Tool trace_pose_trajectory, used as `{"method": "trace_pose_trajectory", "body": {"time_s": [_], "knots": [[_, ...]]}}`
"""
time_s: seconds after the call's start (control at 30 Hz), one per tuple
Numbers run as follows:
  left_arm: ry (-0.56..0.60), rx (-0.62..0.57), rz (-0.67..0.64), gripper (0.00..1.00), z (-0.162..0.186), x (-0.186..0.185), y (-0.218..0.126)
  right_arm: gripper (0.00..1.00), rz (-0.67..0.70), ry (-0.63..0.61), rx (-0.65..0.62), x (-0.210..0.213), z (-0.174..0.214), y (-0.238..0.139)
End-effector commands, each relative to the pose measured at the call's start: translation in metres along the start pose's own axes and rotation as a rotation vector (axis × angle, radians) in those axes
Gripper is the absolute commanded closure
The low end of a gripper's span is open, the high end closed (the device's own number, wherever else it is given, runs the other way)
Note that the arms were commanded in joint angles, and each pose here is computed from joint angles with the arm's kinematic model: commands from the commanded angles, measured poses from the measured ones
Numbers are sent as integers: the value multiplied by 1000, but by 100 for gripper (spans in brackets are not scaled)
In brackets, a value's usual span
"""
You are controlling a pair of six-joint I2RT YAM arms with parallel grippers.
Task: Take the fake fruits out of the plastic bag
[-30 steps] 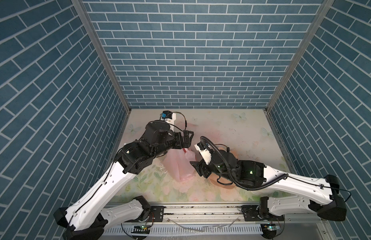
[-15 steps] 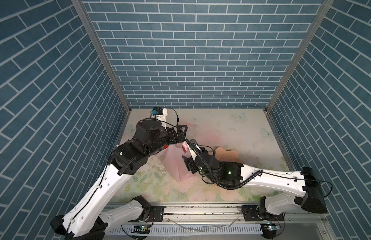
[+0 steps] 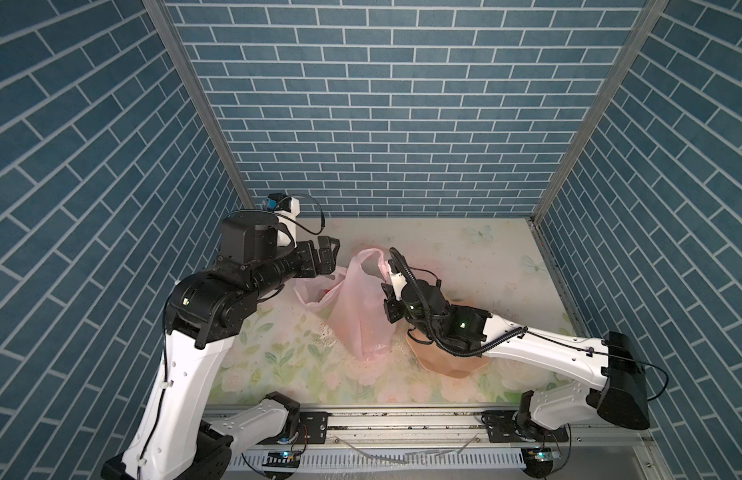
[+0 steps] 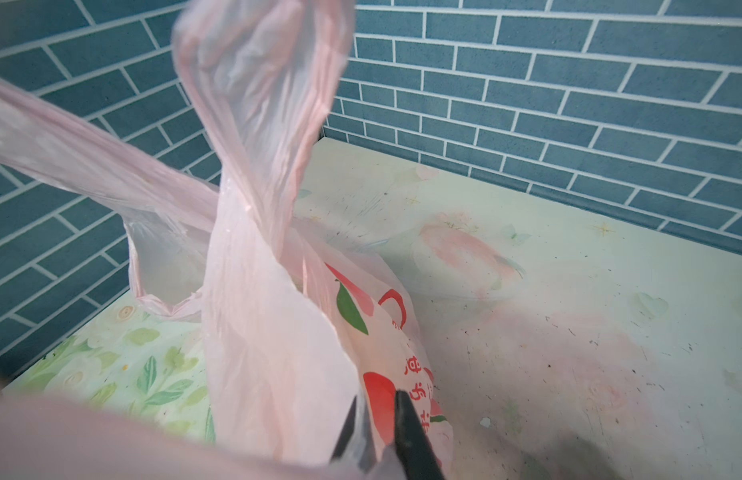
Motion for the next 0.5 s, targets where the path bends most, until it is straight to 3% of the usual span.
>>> {"method": "trace_pose_trajectory", "body": {"time_s": [0.0, 0.23, 0.47], "knots": [[81, 181, -13, 1, 31, 8, 8, 88, -77, 0, -29, 6, -21, -11], [132, 177, -9, 1, 54, 12, 32, 91, -106, 2, 5, 4, -23, -6], [107, 197, -22, 4, 67, 16, 62, 92, -112, 6, 20, 2, -20, -3]]}}
Point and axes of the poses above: each gripper's point midway between its finger pads, its own y axis out along the fingers, its own x axis along the line the jaws close on, z = x × y, the point moved 6 cm from there along -y, back along the fingers, and after that the axes turned 13 degrees about y, right-handed, at the moved point
